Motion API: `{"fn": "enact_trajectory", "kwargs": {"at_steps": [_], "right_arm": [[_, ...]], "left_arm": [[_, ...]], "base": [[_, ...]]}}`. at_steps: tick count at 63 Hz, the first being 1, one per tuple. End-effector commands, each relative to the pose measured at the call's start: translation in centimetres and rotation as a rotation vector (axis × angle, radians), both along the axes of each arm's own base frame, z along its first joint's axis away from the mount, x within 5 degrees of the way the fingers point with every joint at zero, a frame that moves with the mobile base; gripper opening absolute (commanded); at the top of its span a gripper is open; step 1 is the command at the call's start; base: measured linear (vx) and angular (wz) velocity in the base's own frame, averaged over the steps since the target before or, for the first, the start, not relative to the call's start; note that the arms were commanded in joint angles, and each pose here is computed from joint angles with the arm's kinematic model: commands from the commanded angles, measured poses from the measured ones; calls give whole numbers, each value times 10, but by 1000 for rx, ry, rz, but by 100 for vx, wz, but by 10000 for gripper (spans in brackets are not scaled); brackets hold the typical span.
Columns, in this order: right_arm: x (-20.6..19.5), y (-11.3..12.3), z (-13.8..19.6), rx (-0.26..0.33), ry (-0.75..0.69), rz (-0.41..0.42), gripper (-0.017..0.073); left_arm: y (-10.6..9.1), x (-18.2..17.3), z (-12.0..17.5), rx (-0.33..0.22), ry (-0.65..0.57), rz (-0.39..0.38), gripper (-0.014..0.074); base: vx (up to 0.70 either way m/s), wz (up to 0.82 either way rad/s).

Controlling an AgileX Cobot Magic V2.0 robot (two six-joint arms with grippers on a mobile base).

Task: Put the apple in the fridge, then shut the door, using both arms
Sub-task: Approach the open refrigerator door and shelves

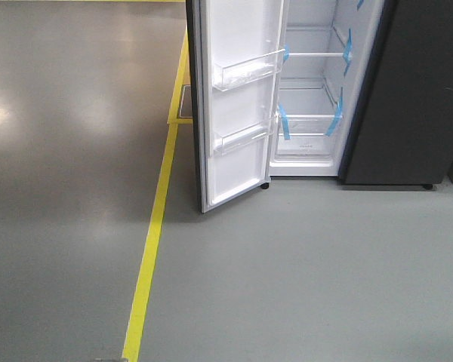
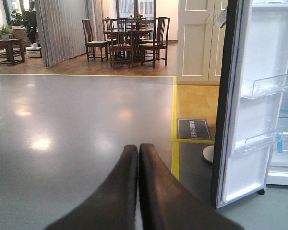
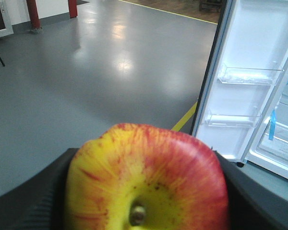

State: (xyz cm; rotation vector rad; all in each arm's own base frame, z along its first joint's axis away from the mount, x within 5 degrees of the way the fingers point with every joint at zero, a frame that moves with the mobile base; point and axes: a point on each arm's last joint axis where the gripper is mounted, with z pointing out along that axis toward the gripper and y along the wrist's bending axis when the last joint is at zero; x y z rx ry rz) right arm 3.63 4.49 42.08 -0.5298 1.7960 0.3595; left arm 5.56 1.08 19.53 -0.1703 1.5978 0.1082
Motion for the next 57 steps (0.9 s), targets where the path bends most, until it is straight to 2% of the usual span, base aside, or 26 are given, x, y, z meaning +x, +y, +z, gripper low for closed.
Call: {"fn": "enact_trajectory", "kwargs": {"at_steps": [1, 57], "right_arm": [[1, 0, 12, 47, -72, -13, 3], [1, 0, 12, 47, -72, -13, 3]], "left_arm": [[-2, 0, -2, 1, -59, -17, -8], [-2, 0, -2, 1, -59, -17, -8]], "base": [[22, 2], [19, -1]]}}
